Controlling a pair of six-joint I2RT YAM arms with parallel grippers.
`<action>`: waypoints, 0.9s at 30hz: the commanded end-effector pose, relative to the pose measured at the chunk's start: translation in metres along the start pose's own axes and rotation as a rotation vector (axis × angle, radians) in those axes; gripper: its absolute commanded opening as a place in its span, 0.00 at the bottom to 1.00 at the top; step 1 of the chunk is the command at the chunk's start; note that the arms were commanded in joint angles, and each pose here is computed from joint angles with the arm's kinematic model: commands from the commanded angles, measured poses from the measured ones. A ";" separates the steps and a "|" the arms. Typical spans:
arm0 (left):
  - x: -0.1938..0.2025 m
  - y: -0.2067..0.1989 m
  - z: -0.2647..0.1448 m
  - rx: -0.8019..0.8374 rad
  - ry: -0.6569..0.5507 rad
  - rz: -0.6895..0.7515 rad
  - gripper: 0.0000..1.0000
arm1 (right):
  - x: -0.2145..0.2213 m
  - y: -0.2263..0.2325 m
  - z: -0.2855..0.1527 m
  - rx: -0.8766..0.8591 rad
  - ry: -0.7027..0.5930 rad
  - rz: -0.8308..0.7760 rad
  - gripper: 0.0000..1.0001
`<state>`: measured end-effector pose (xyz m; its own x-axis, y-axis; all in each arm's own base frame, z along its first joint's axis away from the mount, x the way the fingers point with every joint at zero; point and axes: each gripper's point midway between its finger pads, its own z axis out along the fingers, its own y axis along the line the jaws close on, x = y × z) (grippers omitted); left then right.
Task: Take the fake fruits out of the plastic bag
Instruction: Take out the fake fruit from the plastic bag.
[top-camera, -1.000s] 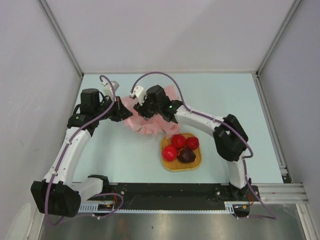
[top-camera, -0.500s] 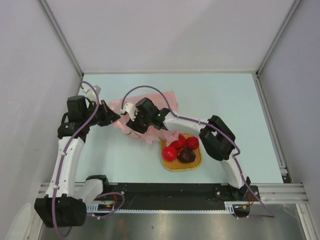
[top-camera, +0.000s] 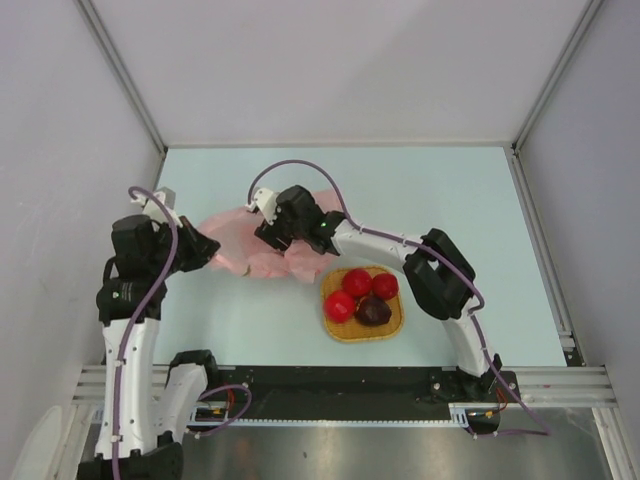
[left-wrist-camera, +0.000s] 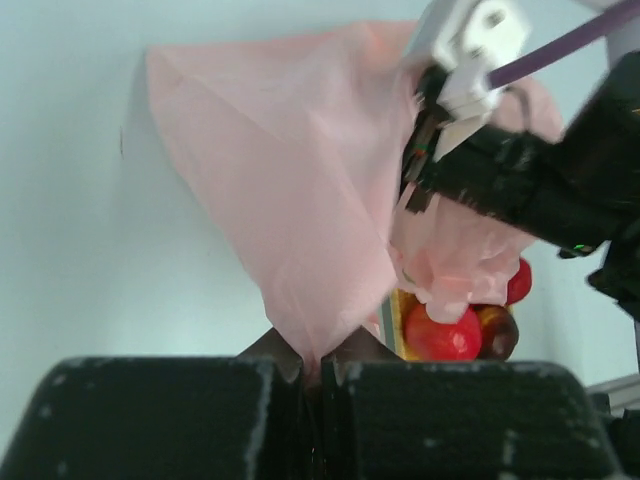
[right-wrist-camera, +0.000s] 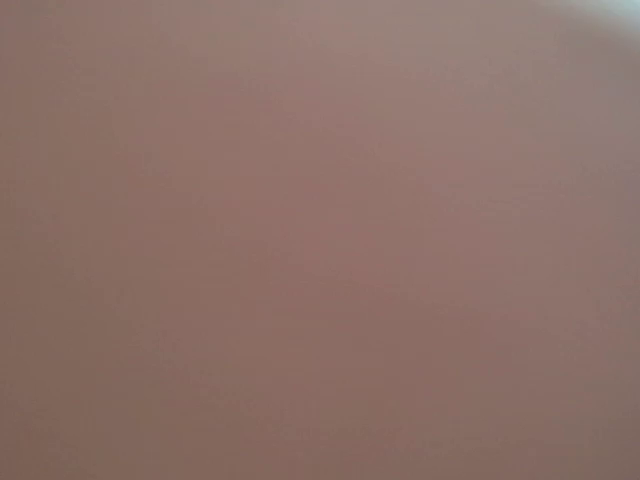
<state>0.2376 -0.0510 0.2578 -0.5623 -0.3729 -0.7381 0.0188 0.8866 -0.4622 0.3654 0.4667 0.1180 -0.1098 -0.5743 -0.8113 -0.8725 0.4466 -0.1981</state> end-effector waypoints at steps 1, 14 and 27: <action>0.067 0.026 0.024 -0.025 0.229 -0.109 0.01 | -0.042 -0.029 -0.020 0.161 -0.102 -0.061 0.77; 0.038 -0.043 0.049 0.383 0.251 0.019 0.00 | -0.024 -0.113 -0.012 0.441 -0.080 -0.058 1.00; 0.037 -0.054 0.053 0.424 0.312 0.063 0.01 | 0.004 -0.150 0.031 0.422 -0.038 -0.001 1.00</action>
<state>0.2574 -0.1221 0.2112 -0.7903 -0.2124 -0.5747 0.2775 0.7122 -0.6448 0.4902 0.4185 0.1189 -0.0795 -0.5911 -0.8026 -0.6257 0.6564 -0.4214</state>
